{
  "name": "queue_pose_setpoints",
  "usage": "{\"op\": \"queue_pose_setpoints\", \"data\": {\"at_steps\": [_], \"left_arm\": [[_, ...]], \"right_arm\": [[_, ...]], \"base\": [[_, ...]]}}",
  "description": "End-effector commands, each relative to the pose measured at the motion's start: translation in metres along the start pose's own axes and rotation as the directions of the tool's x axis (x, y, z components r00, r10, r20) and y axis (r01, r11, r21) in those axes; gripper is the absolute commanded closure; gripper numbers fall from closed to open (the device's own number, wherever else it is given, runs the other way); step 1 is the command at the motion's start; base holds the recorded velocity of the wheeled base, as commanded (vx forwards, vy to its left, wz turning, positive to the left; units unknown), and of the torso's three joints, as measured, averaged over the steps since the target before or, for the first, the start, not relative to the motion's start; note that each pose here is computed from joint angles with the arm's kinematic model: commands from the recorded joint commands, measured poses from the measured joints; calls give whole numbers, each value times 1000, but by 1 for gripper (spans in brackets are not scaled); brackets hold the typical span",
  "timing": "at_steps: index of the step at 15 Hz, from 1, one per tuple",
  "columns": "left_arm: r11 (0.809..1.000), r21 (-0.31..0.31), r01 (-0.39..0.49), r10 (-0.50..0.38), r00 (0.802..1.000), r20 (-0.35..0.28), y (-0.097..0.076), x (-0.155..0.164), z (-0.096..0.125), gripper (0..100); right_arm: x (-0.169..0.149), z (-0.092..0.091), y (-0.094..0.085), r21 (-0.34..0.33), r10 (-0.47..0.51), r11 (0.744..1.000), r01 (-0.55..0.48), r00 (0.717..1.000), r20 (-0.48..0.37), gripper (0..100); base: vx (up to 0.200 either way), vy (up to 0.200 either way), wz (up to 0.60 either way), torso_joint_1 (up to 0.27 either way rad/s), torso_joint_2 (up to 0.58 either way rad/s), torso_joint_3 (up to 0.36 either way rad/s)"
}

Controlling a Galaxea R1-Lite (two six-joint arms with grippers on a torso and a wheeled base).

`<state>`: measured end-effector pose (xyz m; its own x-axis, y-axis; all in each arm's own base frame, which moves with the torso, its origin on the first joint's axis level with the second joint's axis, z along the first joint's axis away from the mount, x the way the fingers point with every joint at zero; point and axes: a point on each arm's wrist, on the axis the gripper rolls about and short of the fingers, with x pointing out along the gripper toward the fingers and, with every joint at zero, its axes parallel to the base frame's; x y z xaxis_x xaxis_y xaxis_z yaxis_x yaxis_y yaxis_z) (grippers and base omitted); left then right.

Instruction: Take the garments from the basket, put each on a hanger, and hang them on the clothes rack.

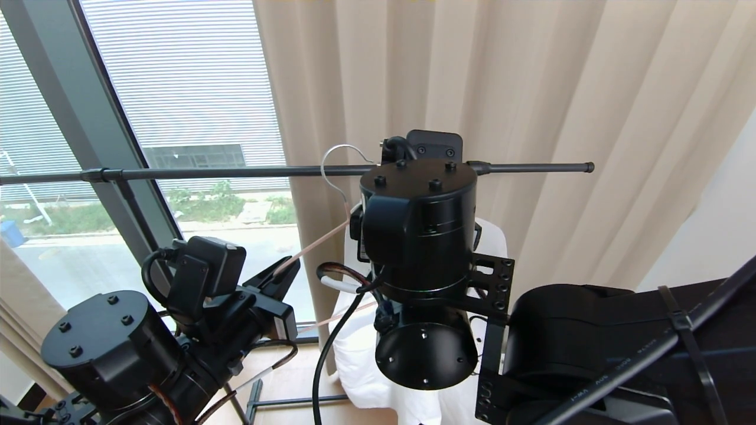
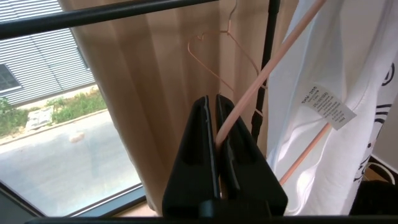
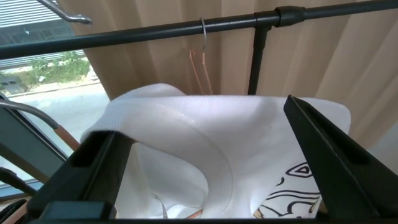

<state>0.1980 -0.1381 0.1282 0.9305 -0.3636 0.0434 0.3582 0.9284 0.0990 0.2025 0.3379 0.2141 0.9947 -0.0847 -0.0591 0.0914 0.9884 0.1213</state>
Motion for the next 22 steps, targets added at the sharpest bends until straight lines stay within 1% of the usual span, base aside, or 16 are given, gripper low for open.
{"op": "queue_pose_setpoints", "data": {"at_steps": [1, 2, 7, 10, 13, 16, 19, 20, 22], "left_arm": [[1000, -2, -13, 13, 1000, 7, 2, 2, 1, 100], [1000, -2, -15, 15, 1000, 9, 3, 3, 1, 100], [1000, -4, -22, 22, 1000, 15, 4, 4, 3, 100], [999, -6, -39, 40, 999, 22, 8, 6, 4, 100], [999, -5, -38, 38, 999, 21, 8, 6, 4, 100], [999, -18, -37, 38, 999, 21, 8, 6, 4, 100], [999, -20, -37, 38, 999, 20, 8, 6, 3, 100], [999, -20, -37, 38, 999, 18, 8, 6, 3, 100], [999, -20, -37, 37, 999, 17, 8, 6, 3, 100]], "right_arm": [[-2, 5, -3, 9, 2, 1000, -2, 1000, 4, 0], [-3, 7, -4, 12, 2, 1000, -2, 1000, 5, 0], [-6, 4, -4, 0, 16, 1000, -16, 1000, -2, 0], [-11, 1, -2, -9, 29, 1000, -29, 1000, -7, 0], [-14, -2, -1, -16, 59, 998, -60, 998, -18, 0], [-18, 2, -4, -9, 99, 995, -99, 995, -25, 0], [-18, 12, -11, -3, 101, 995, -101, 995, -18, 0], [-17, 13, -12, -3, 99, 995, -99, 995, -17, 0], [-13, 20, -21, -6, 84, 996, -84, 996, -11, 0]], "base": [[0, 0, 0, 0, 0, 0], [0, 0, 0, 0, 0, 0], [0, 0, 0, 0, 0, 0], [0, 0, 0, 0, 0, 0], [0, 0, 0, 0, 0, 0], [0, 0, 0, 0, 0, 0], [0, 0, 0, 0, 0, 0], [0, 0, 0, 0, 0, 0], [0, 0, 0, 0, 0, 0]]}}
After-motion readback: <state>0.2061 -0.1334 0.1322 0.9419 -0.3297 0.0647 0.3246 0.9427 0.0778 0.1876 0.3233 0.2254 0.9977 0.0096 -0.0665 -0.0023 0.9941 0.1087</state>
